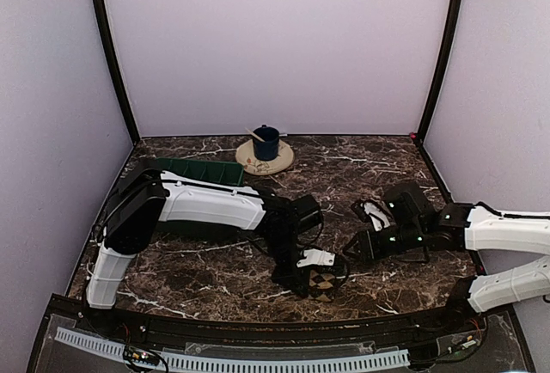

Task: Roll the socks
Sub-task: Roll the sock at the center of the board.

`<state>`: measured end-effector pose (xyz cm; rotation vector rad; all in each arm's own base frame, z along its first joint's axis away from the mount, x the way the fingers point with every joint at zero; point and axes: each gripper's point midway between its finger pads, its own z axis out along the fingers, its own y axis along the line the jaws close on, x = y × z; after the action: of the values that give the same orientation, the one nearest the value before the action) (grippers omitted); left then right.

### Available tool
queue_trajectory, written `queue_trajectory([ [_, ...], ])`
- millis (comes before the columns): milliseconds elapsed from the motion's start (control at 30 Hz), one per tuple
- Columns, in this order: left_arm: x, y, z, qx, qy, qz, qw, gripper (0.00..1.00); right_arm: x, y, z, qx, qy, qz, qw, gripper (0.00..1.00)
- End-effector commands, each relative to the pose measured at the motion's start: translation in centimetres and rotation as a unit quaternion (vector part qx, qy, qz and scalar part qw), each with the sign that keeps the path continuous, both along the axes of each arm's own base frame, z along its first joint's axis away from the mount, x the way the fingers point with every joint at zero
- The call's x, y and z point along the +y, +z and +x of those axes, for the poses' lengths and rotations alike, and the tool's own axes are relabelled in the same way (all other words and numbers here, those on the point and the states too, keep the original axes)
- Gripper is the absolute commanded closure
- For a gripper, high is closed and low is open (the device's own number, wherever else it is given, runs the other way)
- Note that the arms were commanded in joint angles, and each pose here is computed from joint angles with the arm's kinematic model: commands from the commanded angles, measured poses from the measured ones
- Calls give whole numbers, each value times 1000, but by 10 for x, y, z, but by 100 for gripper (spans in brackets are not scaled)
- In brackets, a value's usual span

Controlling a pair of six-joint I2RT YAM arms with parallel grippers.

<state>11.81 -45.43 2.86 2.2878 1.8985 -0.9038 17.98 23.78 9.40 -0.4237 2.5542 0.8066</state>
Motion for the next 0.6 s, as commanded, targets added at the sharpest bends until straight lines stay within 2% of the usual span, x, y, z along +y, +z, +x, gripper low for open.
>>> queue_trajectory([
  [0, 34, -31, -22, 79, 12, 103, 991, 91, -4, 0, -5, -39, -6, -38, 999, 61],
  [567, 38, -43, -22, 140, 30, 127, 982, 91, -2, -10, -57, -105, 39, -121, 986, 62],
])
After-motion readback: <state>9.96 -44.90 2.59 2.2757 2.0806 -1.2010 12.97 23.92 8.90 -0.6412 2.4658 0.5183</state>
